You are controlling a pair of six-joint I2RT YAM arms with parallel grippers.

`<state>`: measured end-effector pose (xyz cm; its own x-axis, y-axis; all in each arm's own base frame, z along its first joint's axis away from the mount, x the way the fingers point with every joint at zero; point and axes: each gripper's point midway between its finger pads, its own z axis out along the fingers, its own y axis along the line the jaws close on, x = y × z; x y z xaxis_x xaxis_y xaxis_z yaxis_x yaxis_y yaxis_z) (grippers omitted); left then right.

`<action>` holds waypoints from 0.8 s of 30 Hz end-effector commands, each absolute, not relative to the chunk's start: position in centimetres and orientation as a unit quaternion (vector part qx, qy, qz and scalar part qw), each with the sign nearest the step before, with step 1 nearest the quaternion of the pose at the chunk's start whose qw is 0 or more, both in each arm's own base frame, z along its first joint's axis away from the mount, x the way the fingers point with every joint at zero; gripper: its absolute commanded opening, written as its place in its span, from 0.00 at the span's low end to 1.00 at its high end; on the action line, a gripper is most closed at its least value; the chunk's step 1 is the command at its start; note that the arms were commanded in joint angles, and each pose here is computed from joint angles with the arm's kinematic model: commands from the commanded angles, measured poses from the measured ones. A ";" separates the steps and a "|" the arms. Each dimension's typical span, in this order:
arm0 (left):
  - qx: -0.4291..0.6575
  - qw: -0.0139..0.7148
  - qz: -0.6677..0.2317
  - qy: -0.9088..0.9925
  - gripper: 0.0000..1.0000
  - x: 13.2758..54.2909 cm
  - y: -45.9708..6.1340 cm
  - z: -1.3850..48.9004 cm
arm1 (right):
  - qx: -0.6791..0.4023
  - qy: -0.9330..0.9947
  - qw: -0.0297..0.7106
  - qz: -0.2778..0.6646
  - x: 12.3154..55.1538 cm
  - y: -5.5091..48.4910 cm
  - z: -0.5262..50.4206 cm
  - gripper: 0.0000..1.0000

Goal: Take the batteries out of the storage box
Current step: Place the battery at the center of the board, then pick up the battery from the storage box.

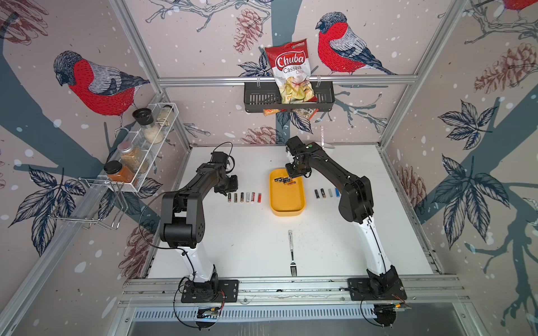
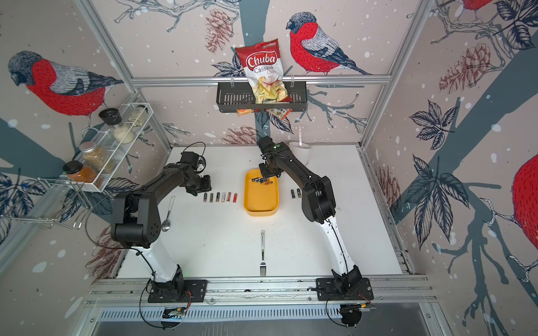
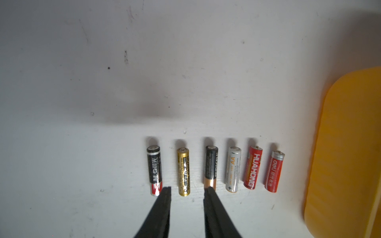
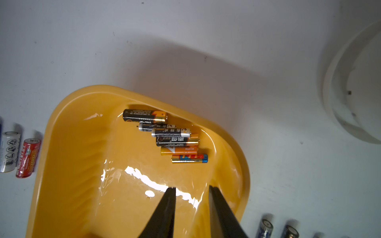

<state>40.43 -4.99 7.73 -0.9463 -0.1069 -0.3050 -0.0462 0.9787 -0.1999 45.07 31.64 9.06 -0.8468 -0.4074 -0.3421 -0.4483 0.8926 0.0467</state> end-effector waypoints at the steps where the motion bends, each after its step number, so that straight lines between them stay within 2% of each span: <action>1: -0.041 0.155 -0.105 0.981 0.32 40.1 -5.7 8.0 | -0.227 0.957 0.165 0.071 45.2 32.3 8.5 0.33; 7: -0.035 0.156 -0.111 0.981 0.32 40.2 -6.9 8.2 | -0.231 0.956 0.164 0.079 45.6 32.9 7.2 0.34; 15: -0.031 0.152 -0.114 0.981 0.32 40.0 -7.6 8.0 | -0.235 0.954 0.164 0.083 46.0 33.3 6.3 0.45; 24: -0.028 0.147 -0.114 0.982 0.32 39.9 -8.0 7.6 | -0.236 0.954 0.160 0.087 46.1 33.5 5.6 0.52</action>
